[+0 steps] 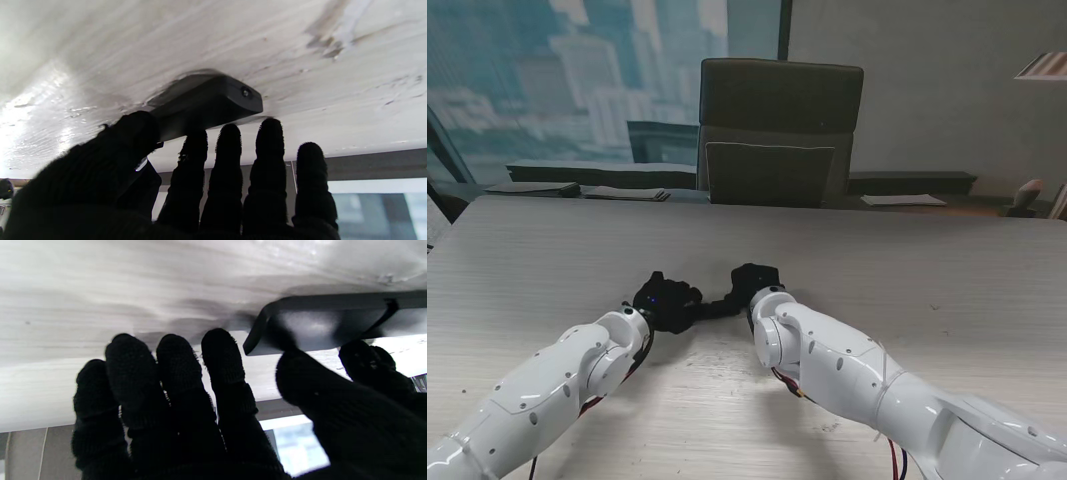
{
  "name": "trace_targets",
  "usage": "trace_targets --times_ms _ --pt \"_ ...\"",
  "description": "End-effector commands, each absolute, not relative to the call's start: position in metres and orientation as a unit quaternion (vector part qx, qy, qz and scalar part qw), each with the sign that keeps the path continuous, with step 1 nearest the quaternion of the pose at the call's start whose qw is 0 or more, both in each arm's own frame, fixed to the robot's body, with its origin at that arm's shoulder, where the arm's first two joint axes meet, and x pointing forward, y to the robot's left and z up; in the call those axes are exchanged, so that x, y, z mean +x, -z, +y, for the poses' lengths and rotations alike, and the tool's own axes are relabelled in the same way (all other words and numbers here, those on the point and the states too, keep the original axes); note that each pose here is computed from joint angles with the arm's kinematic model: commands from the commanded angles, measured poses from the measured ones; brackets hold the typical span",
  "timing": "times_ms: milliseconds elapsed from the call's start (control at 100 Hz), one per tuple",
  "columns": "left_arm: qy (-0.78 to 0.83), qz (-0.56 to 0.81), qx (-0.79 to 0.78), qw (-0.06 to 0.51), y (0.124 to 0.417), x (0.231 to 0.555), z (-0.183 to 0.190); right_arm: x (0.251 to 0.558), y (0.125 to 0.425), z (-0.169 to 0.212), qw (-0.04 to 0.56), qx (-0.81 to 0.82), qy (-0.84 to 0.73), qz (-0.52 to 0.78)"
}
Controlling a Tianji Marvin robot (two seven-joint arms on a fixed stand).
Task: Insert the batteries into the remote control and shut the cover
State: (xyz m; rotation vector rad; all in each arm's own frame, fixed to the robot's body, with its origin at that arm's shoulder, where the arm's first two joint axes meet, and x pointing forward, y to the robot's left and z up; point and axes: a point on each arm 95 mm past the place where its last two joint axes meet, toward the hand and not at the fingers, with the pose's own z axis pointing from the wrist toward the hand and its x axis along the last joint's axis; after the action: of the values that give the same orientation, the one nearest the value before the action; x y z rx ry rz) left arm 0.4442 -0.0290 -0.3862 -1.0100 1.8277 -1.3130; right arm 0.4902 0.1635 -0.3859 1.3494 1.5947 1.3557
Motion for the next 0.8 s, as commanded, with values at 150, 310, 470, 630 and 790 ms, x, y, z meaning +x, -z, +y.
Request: trace_targets --times_ms 150,310,470,630,790 --pt "0.479 0.717 -0.399 0.310 0.4074 0.4367 -0.0267 0.4813 0.3991 0.1602 0.307 0.522 -0.507 0.613" --pt "0.480 0.718 -0.400 0.308 0.4080 0.4368 -0.0274 0.4807 0.3989 0.1589 0.305 0.520 -0.508 0.616" --pt "0.481 0.718 -0.399 0.307 0.4082 0.4367 -0.0281 0.4799 0.3994 0.1585 0.302 0.517 -0.506 0.620" --pt "0.482 0.718 -0.398 0.307 0.4087 0.4370 -0.0288 0.4805 0.4001 0.1596 0.305 0.519 -0.502 0.622" --pt "0.484 0.718 -0.396 0.306 0.4093 0.4373 -0.0300 0.4829 0.4018 0.1640 0.303 0.523 -0.499 0.621"
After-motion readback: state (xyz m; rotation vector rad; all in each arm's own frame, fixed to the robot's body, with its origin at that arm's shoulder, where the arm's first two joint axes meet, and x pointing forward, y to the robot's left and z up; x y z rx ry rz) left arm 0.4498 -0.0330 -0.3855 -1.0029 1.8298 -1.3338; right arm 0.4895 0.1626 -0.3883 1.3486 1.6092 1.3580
